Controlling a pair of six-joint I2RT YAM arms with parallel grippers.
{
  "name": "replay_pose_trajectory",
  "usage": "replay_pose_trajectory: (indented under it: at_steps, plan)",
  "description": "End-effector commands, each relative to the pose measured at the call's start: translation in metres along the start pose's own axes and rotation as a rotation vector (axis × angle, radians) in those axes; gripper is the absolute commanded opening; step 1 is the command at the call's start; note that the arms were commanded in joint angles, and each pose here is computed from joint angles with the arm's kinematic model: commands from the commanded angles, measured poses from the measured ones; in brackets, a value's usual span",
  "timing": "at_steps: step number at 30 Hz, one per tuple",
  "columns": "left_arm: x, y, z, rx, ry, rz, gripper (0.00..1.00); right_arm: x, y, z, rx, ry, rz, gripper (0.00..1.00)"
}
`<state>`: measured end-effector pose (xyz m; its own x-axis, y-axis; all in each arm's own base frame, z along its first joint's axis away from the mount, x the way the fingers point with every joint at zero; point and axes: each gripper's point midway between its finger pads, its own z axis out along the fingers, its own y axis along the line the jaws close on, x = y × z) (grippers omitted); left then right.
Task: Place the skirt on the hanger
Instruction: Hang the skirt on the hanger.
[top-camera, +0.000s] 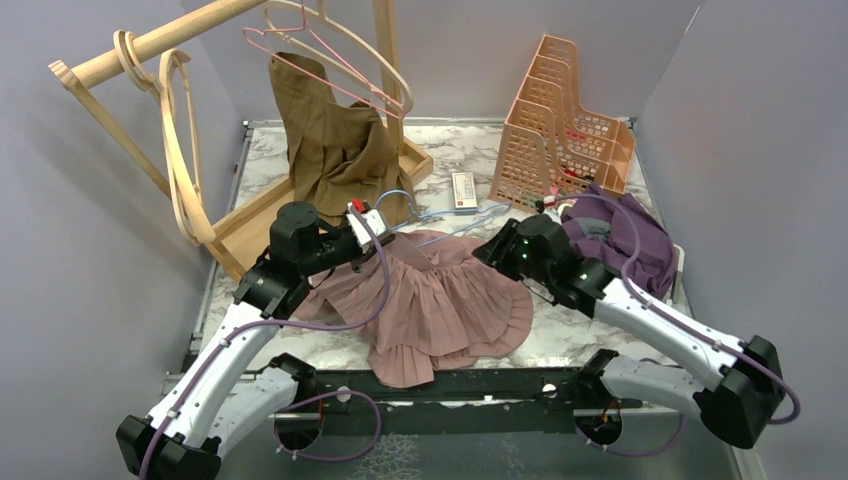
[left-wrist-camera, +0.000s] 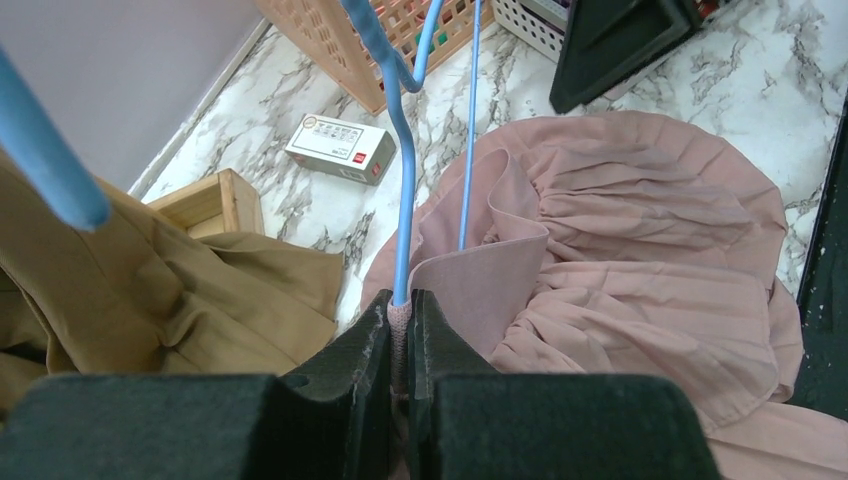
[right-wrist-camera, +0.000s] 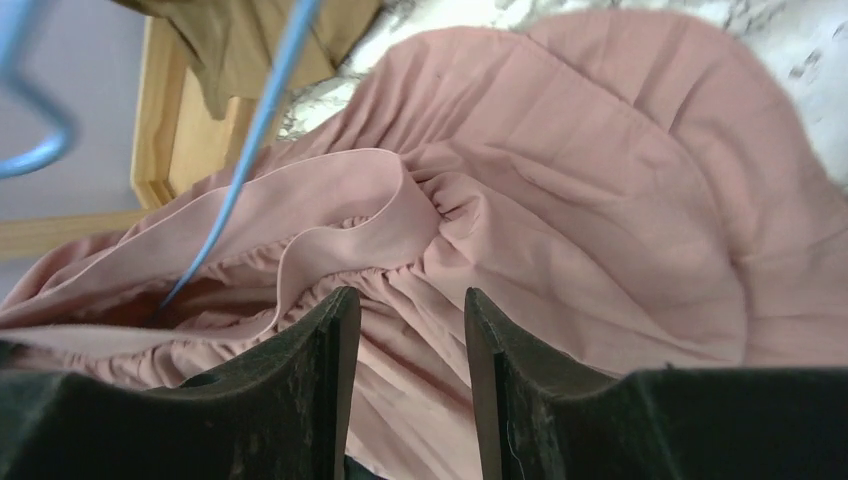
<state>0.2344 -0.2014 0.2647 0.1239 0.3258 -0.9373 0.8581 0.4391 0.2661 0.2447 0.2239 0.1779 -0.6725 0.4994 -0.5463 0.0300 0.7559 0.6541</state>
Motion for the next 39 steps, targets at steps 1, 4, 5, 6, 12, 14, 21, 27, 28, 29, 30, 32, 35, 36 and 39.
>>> replay_pose_trajectory:
  at_steps: [1,4,5,6,12,14,21,27,28,29,30,32,35,36,39]
  plan:
    - [-0.022,0.010,-0.003,-0.042,-0.054,0.029,0.00,0.003,0.026,0.016,0.002,0.052,0.236,0.50]
    - [-0.018,0.008,-0.002,-0.039,-0.046,0.016,0.00,0.004,0.027,0.035,0.058,0.056,0.289,0.59]
    - [-0.017,0.008,-0.002,-0.041,-0.045,0.015,0.00,0.003,0.024,0.041,0.081,0.045,0.306,0.62]
    - [-0.016,0.009,-0.002,-0.042,-0.043,0.014,0.00,0.002,0.023,0.046,0.084,0.035,0.315,0.64]
    - [-0.015,0.010,-0.004,-0.057,-0.037,0.009,0.00,0.015,0.006,0.069,0.147,0.041,0.330,0.61]
    - [-0.016,0.011,-0.005,-0.062,-0.036,0.011,0.00,0.022,0.002,0.073,0.168,0.067,0.304,0.52]
    - [-0.011,0.011,-0.007,-0.071,-0.011,0.021,0.00,0.027,-0.019,0.063,0.200,0.075,0.171,0.12]
    - [-0.017,-0.002,-0.023,-0.031,-0.010,0.066,0.00,-0.002,-0.044,0.042,0.263,-0.067,0.050,0.01]
    - [-0.019,-0.006,-0.026,-0.015,-0.014,0.077,0.00,-0.011,-0.043,0.036,0.257,-0.107,0.032,0.01]
    - [-0.018,-0.012,-0.029,0.003,-0.014,0.085,0.00,-0.021,-0.043,0.030,0.255,-0.146,0.016,0.01]
    - [-0.016,-0.017,-0.033,0.019,-0.007,0.091,0.00,-0.031,-0.043,0.024,0.255,-0.185,0.003,0.01]
    - [-0.010,-0.024,-0.039,0.043,0.019,0.095,0.00,-0.053,-0.041,0.010,0.252,-0.260,-0.017,0.01]
    - [-0.007,-0.032,-0.049,0.071,0.061,0.113,0.00,-0.076,-0.037,-0.005,0.262,-0.324,-0.053,0.01]
    - [-0.007,-0.034,-0.053,0.077,0.068,0.130,0.00,-0.082,-0.036,-0.009,0.272,-0.340,-0.059,0.01]
    - [0.000,-0.028,-0.061,0.049,0.130,0.160,0.00,-0.098,-0.038,-0.021,0.302,-0.375,-0.070,0.01]
